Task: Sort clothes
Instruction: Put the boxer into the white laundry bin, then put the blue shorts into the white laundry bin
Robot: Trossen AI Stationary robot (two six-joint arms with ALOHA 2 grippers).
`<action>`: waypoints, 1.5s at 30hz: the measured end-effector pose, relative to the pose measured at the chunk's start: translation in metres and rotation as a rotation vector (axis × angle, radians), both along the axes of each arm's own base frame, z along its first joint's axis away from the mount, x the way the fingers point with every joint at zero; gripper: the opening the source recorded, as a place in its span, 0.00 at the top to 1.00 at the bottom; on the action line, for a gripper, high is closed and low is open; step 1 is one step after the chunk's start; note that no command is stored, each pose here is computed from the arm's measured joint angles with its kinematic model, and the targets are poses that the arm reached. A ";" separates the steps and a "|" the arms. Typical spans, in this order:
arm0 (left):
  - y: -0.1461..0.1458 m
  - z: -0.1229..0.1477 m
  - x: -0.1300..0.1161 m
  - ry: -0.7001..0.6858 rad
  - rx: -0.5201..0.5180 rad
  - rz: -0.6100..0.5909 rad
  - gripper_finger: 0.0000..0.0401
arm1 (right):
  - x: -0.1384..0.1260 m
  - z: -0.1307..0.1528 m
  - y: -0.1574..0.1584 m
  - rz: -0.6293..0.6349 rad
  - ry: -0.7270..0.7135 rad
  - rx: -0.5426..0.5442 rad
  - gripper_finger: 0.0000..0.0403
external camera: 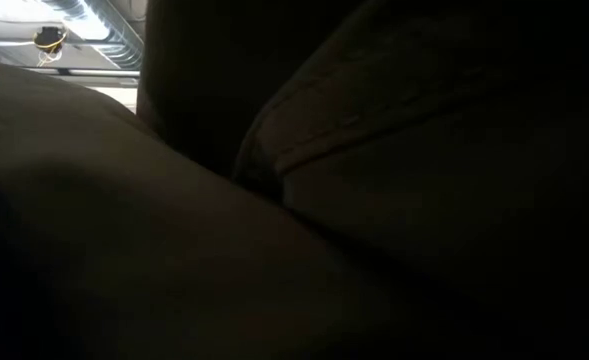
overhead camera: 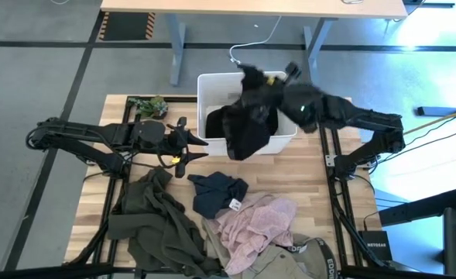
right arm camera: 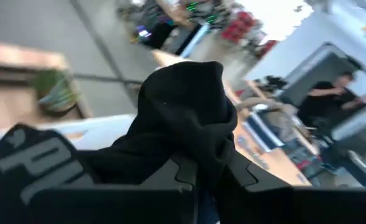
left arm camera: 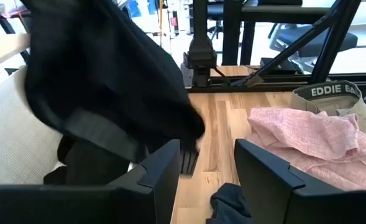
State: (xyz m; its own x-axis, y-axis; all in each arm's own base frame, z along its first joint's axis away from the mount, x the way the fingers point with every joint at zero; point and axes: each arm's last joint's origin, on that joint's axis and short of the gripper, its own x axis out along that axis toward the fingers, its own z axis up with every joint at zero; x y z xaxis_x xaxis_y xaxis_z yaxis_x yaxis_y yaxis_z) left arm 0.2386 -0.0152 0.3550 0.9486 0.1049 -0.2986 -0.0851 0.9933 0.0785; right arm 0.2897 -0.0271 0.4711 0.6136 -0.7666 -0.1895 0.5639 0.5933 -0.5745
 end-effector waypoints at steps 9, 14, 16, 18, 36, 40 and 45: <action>0.000 0.000 0.000 0.001 0.006 -0.002 0.63 | -0.005 0.019 -0.046 -0.115 -0.161 -0.038 0.91; 0.000 0.000 0.000 0.000 0.004 -0.001 0.63 | -0.006 0.010 -0.051 -0.083 -0.107 0.014 0.89; 0.000 0.000 0.000 0.000 0.003 -0.001 0.63 | -0.007 0.005 -0.051 -0.069 -0.083 0.052 0.85; 0.000 0.000 0.000 0.000 0.003 -0.001 0.63 | -0.008 -0.001 -0.050 -0.056 -0.051 0.100 0.79; 0.000 -0.001 0.000 0.010 -0.017 0.005 0.63 | -0.020 -0.043 -0.014 0.258 0.176 0.831 0.42; 0.000 -0.002 -0.001 0.025 -0.020 0.007 0.63 | 0.000 -0.063 0.023 0.406 0.222 0.848 0.42; 0.000 -0.002 -0.001 0.022 -0.008 0.003 0.63 | 0.025 -0.097 0.067 0.553 0.260 0.826 0.42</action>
State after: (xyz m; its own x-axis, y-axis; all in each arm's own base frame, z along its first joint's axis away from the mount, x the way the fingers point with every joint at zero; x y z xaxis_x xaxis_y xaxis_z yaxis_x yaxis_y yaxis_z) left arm 0.2379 -0.0152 0.3528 0.9414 0.1048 -0.3207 -0.0860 0.9937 0.0722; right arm 0.3147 0.0404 0.3743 0.7059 0.0412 -0.7071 0.0078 0.9978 0.0659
